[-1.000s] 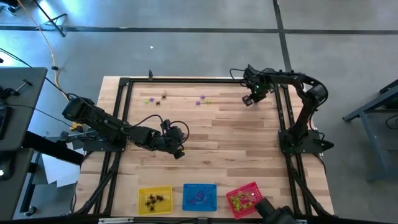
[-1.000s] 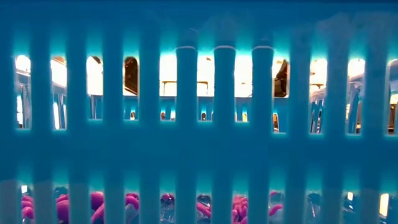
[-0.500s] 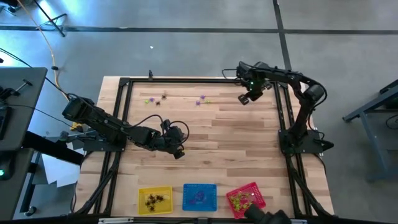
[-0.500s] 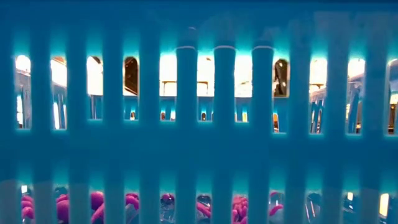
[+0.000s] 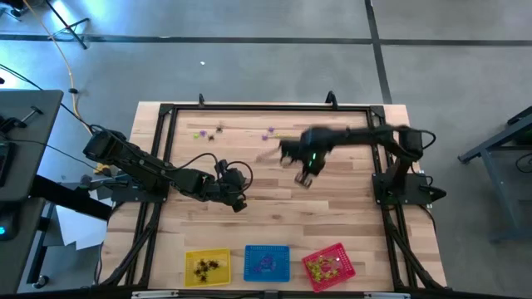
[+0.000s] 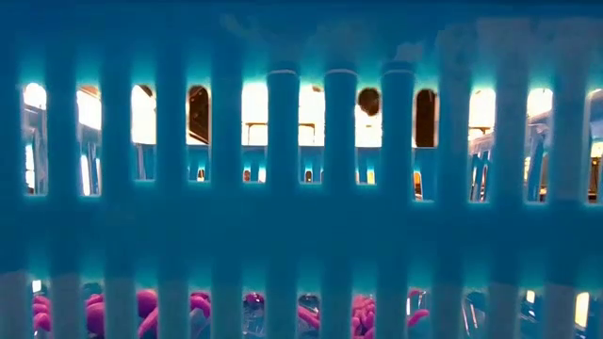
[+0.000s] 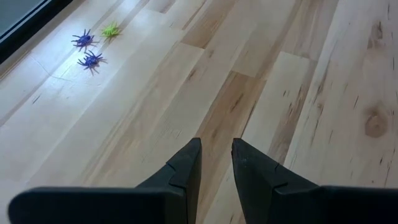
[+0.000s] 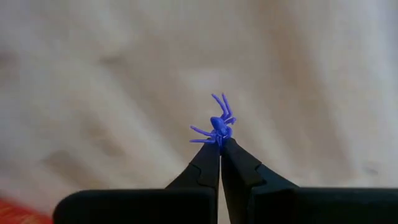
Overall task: Sort Halloween decoration
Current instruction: Put the violet spider toy into the blue bin
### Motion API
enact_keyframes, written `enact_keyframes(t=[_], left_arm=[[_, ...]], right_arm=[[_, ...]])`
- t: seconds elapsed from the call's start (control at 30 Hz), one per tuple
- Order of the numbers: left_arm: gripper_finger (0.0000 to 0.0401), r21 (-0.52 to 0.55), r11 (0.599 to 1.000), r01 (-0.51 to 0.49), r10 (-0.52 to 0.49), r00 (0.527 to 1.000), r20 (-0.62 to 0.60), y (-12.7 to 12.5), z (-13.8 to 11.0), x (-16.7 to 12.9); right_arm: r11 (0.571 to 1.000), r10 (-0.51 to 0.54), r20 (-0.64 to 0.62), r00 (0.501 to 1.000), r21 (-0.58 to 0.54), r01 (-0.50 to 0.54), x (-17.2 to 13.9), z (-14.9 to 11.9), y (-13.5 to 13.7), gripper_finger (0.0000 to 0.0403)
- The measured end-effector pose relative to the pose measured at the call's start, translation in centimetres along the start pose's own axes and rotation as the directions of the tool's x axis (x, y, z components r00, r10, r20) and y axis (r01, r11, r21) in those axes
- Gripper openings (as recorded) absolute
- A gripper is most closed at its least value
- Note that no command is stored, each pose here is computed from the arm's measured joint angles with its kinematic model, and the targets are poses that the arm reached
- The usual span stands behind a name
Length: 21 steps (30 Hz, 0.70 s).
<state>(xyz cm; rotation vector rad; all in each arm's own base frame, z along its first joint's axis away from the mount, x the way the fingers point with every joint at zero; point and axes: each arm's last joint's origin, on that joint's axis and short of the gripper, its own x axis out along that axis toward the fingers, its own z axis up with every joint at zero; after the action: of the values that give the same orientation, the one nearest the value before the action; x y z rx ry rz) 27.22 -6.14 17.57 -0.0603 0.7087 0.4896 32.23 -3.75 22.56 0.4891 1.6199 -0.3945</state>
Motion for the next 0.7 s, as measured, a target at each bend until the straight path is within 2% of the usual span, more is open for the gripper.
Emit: enact_keyframes(t=[0.2, 0.37, 0.47, 0.57, 0.7], left_arm=[[0.0078, -0.036, 0.999, 0.0, 0.0, 1.0, 0.0, 0.0, 0.0, 0.0], [0.0078, -0.051, 0.999, 0.001, -0.001, 1.0, 0.0, 0.0, 0.0, 0.0], [0.0078, -0.051, 0.999, 0.001, -0.001, 1.0, 0.0, 0.0, 0.0, 0.0], [0.0078, -0.052, 0.999, 0.001, -0.001, 1.0, 0.0, 0.0, 0.0, 0.0], [0.0078, -0.063, 0.998, 0.015, -0.016, 1.0, -0.008, 0.0, 0.0, 0.0]], right_arm=[[0.988, 0.109, 0.135, 0.985, -0.12, -0.093, -0.8, -4.0, 9.5, 0.0], [0.963, 0.254, 0.214, 0.943, -0.143, -0.226, -2.0, -7.7, 15.2, 0.0], [0.925, 0.373, 0.257, 0.892, -0.174, -0.337, -2.8, -9.6, 18.0, 0.0], [0.878, 0.476, 0.328, 0.816, -0.224, -0.422, -3.5, -10.8, 20.2, 0.0], [0.845, 0.535, 0.398, 0.745, -0.268, -0.463, -3.7, -11.5, 21.8, 0.0]])
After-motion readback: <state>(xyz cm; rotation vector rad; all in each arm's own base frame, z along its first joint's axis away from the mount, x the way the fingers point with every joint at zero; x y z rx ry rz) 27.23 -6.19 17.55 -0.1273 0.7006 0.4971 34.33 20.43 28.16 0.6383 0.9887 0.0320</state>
